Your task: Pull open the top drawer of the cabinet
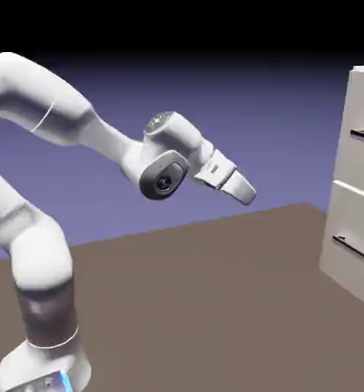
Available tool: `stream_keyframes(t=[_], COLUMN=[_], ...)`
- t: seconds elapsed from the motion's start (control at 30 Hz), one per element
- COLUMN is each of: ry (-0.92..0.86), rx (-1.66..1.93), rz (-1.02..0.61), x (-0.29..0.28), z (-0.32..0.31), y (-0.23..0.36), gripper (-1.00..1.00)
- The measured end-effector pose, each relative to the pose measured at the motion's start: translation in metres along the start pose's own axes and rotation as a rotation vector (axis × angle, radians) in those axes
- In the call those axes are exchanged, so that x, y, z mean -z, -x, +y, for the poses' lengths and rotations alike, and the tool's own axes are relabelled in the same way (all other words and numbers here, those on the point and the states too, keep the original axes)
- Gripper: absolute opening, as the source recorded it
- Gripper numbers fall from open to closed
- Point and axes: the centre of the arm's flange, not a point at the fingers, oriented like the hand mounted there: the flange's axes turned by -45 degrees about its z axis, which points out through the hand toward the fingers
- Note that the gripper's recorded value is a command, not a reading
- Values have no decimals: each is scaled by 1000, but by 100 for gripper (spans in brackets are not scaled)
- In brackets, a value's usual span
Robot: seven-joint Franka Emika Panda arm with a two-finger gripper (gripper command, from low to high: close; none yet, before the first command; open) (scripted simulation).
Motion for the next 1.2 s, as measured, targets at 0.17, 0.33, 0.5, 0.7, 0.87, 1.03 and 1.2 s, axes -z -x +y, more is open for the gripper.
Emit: stream_keyframes(t=[0.17,0.33,0.5,0.7,0.87,1.03,1.2], ry=[-42,-76,-99,-109,-101,-78,-38], rx=[-10,-12,-5,20,58,116,196], rz=[-49,-89,-119,-136,-132,-113,-79], x=[-27,-57,-87,-120,-145,-165,-181], z=[29,57,83,113,136,155,171], y=[-10,-13,-12,-7,-3,-2,-6], gripper=[0,0,0,0,0,0,0])
